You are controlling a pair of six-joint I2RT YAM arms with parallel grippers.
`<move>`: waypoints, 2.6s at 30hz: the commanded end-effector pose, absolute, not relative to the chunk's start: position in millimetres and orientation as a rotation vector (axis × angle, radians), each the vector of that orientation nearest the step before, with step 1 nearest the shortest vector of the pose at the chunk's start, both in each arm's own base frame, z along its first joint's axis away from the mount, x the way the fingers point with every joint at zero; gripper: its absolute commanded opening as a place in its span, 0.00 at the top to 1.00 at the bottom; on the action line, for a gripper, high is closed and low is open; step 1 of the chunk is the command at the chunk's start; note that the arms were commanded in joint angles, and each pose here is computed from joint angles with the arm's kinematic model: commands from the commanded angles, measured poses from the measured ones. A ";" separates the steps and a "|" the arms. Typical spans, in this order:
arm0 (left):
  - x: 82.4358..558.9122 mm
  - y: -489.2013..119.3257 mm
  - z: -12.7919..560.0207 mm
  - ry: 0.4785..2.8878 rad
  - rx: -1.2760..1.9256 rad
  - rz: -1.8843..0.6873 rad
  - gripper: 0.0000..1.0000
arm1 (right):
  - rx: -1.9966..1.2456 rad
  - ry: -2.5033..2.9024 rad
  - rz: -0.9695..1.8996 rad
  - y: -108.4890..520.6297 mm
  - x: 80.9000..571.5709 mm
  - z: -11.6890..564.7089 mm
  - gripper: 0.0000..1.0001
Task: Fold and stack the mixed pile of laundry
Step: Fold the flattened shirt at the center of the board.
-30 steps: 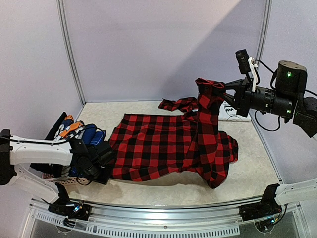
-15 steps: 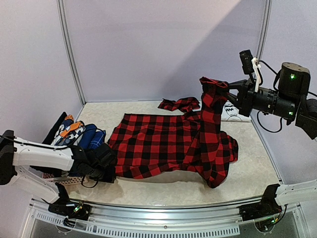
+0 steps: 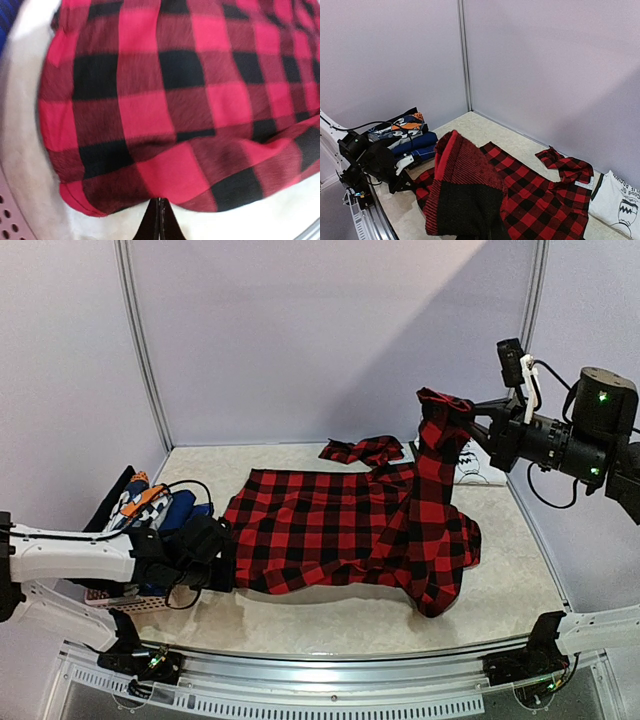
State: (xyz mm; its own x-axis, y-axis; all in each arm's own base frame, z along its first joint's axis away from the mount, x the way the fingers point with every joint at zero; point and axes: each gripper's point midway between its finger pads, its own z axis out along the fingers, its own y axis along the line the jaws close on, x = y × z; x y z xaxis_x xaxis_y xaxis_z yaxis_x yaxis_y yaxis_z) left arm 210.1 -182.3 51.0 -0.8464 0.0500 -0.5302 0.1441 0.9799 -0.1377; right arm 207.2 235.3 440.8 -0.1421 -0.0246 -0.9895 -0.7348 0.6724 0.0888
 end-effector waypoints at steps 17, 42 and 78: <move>223.0 -236.1 106.6 2.436 0.466 -0.319 0.68 | -0.336 1.717 0.258 215.2 329.6 446.0 1.00; 232.8 -357.2 37.4 2.425 0.861 -0.058 0.65 | -0.451 1.940 0.303 233.6 457.9 337.5 1.00; 341.5 -215.3 49.2 2.439 0.369 0.431 0.68 | -0.518 1.938 0.335 237.0 443.6 335.8 1.00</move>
